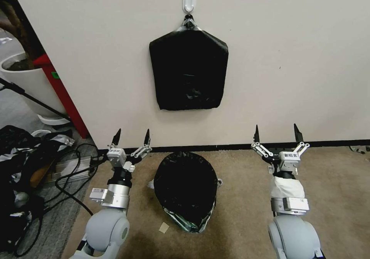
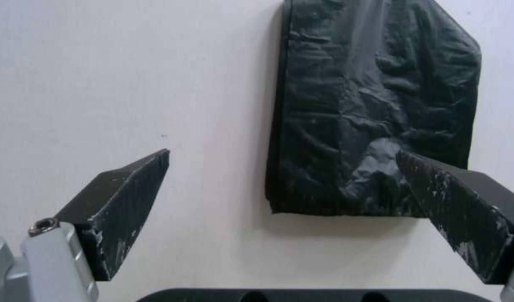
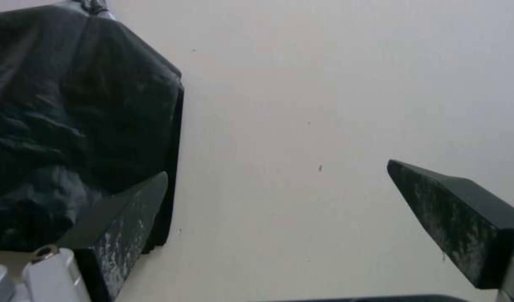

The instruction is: Place a trash bag onto the trash bin.

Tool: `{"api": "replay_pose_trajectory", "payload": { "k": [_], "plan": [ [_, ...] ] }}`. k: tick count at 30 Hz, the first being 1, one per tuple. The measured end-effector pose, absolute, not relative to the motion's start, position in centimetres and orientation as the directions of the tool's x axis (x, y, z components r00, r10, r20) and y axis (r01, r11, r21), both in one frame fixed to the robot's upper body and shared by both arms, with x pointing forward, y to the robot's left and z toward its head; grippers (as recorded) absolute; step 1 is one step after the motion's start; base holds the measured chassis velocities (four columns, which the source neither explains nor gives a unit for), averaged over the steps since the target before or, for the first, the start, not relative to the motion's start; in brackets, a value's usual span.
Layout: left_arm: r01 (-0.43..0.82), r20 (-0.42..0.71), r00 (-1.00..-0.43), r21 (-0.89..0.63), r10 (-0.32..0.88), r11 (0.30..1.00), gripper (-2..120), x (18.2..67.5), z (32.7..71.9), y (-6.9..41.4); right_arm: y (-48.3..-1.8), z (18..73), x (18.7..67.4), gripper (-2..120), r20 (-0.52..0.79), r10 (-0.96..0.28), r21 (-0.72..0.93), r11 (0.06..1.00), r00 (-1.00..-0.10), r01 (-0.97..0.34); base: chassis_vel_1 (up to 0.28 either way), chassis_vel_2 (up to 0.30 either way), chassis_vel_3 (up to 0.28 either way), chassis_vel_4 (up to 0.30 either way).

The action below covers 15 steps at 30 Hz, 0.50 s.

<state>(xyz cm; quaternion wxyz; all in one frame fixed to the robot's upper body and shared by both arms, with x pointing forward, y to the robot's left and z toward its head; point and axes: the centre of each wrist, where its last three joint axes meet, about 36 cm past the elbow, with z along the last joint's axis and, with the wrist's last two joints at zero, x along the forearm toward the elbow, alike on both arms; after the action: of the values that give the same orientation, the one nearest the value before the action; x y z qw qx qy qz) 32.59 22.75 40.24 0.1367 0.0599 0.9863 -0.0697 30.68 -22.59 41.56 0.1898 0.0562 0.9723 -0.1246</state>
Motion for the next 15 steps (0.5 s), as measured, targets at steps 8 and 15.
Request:
{"api": "replay_pose_trajectory", "payload": {
  "k": [8,15],
  "plan": [
    [0.135,-0.272,-0.958,-0.126,0.097,0.983,100,32.59,40.22,22.68,-22.47,41.57,30.72,100,-0.38,0.059,-0.219,0.964,-0.923,0.152,0.0,0.0,0.0,0.0],
    [0.134,-0.269,-0.958,-0.128,0.095,0.983,100,32.59,40.21,22.65,-22.42,41.58,30.75,100,-0.379,0.059,-0.217,0.964,-0.923,0.151,0.0,0.0,0.0,0.0]
  ]
}}
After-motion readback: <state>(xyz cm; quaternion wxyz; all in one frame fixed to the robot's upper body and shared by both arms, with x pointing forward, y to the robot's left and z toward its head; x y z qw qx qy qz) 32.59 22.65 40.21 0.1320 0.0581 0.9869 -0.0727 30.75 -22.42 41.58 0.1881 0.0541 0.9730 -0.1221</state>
